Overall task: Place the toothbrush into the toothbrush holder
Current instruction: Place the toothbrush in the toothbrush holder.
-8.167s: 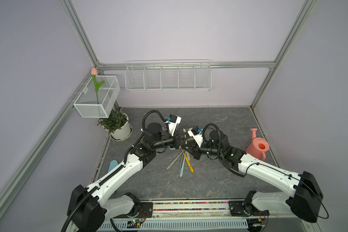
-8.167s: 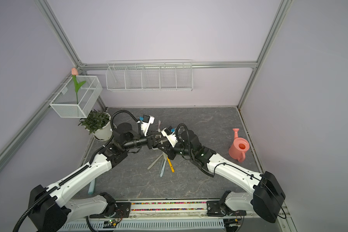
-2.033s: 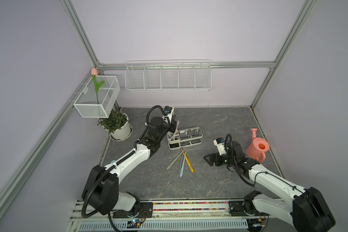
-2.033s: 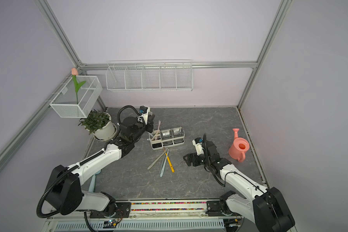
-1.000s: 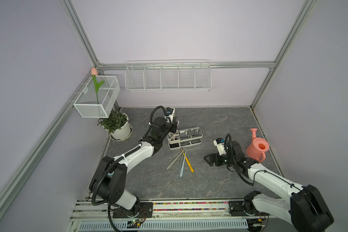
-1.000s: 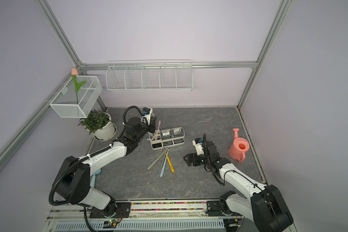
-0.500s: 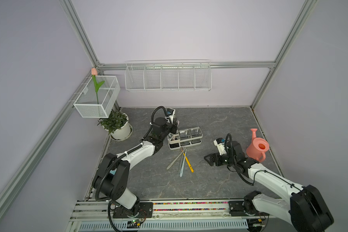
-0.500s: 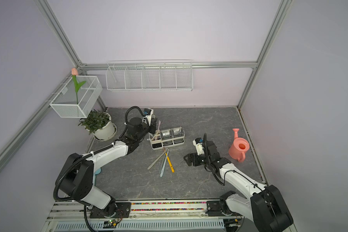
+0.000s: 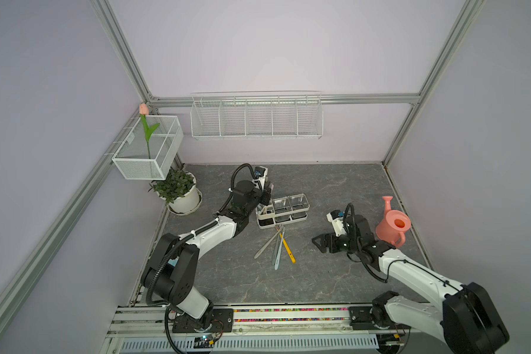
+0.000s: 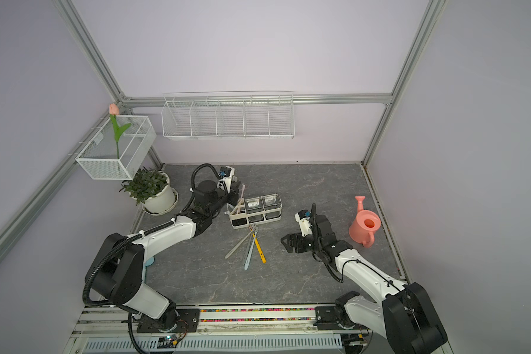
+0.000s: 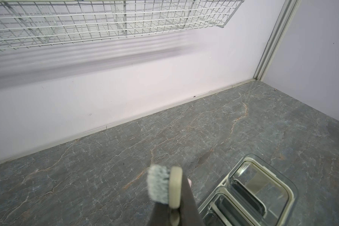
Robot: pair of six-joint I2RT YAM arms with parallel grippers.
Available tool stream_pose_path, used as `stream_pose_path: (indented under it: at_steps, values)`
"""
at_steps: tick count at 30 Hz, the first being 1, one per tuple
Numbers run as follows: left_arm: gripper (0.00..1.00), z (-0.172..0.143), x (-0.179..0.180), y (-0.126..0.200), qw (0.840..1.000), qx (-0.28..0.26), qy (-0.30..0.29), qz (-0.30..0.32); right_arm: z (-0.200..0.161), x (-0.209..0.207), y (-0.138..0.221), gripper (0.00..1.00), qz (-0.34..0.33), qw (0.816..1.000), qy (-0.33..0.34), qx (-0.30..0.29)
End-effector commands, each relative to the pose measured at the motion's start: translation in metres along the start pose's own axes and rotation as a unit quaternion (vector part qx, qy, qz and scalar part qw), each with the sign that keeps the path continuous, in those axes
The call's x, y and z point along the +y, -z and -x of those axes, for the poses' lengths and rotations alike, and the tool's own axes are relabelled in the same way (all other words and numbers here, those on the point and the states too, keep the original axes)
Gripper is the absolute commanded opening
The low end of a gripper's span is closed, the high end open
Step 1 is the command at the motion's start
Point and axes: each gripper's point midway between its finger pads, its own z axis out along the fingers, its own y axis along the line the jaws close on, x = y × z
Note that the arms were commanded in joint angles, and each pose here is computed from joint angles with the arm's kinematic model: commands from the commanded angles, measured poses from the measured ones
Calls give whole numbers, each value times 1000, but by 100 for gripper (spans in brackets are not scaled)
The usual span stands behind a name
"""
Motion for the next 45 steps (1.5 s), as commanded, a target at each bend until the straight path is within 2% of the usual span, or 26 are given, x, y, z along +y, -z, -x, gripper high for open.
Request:
stream_pose_path:
  at_steps: [1,45]
  values:
    - [0,-7,-1,-3,1000,1,-1,-7,-3,1,2,92,5,1000,-4,1]
    - [0,-25,-2,-6,999,25,-37,-14,4,-1,5,92,7,1000,-5,-3]
